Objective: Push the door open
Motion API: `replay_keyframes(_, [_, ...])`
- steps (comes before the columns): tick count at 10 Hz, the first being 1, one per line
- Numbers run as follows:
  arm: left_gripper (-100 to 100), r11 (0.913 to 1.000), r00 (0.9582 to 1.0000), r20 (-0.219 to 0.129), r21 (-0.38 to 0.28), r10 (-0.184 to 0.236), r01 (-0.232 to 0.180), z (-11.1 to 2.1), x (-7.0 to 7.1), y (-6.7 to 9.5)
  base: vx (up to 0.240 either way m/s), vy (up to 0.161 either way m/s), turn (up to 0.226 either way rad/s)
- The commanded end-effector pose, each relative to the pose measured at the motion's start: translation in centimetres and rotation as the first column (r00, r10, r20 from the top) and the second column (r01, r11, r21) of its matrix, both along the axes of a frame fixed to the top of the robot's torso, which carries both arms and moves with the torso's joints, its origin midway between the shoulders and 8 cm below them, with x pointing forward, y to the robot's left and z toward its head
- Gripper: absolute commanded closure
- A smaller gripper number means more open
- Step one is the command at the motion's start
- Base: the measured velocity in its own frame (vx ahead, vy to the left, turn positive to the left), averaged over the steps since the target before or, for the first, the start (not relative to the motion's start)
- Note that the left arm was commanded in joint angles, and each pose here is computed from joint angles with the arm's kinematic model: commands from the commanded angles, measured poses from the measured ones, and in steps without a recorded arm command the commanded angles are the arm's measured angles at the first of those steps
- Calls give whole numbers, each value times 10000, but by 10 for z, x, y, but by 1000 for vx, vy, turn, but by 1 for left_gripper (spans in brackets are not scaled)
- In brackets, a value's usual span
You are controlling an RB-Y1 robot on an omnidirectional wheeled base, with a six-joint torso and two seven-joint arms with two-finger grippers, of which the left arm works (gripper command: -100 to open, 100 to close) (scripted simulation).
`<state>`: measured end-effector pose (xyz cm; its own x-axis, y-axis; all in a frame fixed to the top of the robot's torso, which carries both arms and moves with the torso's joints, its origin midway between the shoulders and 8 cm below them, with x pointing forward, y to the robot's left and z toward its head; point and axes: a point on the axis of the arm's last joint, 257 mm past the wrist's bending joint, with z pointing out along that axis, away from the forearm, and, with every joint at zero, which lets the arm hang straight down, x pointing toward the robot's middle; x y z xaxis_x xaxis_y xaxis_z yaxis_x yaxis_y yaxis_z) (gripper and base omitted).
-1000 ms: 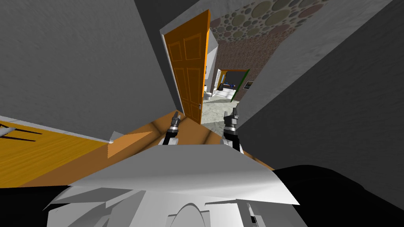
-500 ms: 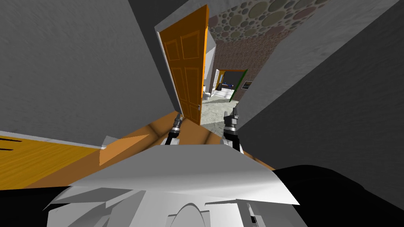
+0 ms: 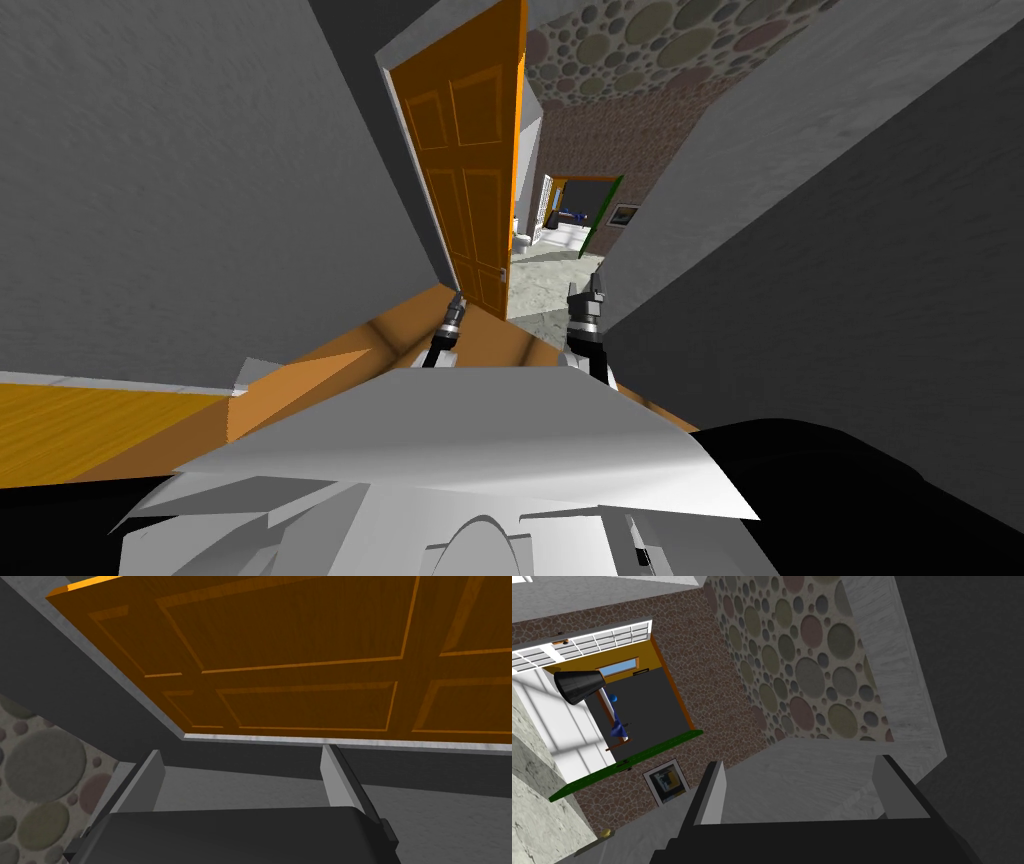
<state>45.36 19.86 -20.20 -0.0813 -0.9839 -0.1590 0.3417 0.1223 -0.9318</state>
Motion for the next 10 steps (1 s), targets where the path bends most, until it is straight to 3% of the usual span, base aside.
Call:
replay_keyframes(1, [-100, 9999, 9998, -170, -11, -103, 103, -11, 2, -4, 97, 18, -58])
replay_keyframes(5, [-100, 9994, 9976, -590, -46, -351, 349, -36, 7, -13, 92, 40, -61])
replay_keyframes(10, [-100, 9978, 9918, -1099, -123, -655, 645, -66, 11, -25, 97, 29, -54])
